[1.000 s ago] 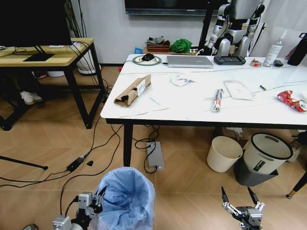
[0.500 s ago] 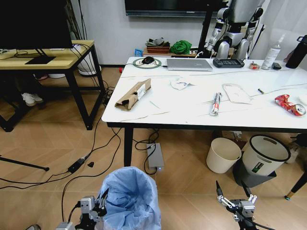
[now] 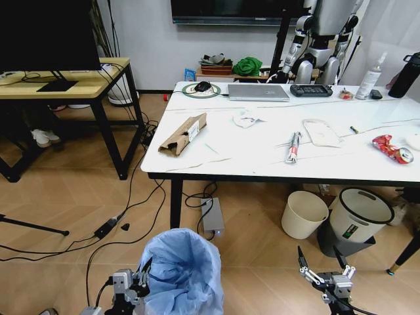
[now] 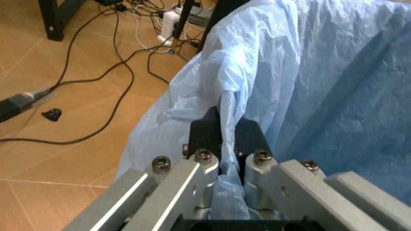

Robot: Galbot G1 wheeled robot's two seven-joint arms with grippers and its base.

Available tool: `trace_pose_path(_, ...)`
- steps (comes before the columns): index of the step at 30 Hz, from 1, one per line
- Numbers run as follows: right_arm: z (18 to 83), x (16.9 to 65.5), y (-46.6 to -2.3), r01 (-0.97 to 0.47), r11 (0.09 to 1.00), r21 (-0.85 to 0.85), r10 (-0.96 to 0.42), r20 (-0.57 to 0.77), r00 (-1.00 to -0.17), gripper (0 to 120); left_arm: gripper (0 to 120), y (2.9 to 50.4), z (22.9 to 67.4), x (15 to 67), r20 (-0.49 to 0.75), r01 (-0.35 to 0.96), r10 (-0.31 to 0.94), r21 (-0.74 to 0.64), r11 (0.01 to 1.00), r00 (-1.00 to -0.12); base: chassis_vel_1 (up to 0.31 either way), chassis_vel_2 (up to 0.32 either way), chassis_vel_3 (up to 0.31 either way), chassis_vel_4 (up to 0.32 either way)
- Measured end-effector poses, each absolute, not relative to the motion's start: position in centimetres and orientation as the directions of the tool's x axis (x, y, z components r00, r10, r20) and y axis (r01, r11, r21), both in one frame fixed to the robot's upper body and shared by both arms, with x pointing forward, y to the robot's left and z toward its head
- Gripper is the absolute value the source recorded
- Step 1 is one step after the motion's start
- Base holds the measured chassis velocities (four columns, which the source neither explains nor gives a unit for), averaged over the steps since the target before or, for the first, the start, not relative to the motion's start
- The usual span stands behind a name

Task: Pick up the trash bin and place the trash from the table into it.

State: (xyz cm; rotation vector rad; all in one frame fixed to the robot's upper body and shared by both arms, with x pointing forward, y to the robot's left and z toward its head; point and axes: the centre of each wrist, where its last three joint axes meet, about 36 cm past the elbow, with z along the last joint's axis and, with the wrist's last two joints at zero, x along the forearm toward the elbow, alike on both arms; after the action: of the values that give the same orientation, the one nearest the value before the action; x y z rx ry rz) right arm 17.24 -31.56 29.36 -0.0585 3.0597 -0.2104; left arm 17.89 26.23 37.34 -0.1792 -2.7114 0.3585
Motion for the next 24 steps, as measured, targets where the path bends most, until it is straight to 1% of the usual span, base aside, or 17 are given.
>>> trace_pose_path(24, 30.28, 18.0, -31.43, -0.029, 0.99, -0.136, -0.041, -0.089, -0.995, 100, 0, 25.81, 37.03, 17.87, 0.379, 0.071, 0.176, -0.276, 0.959, -0.908, 0.0, 0.0, 0.0, 0.0)
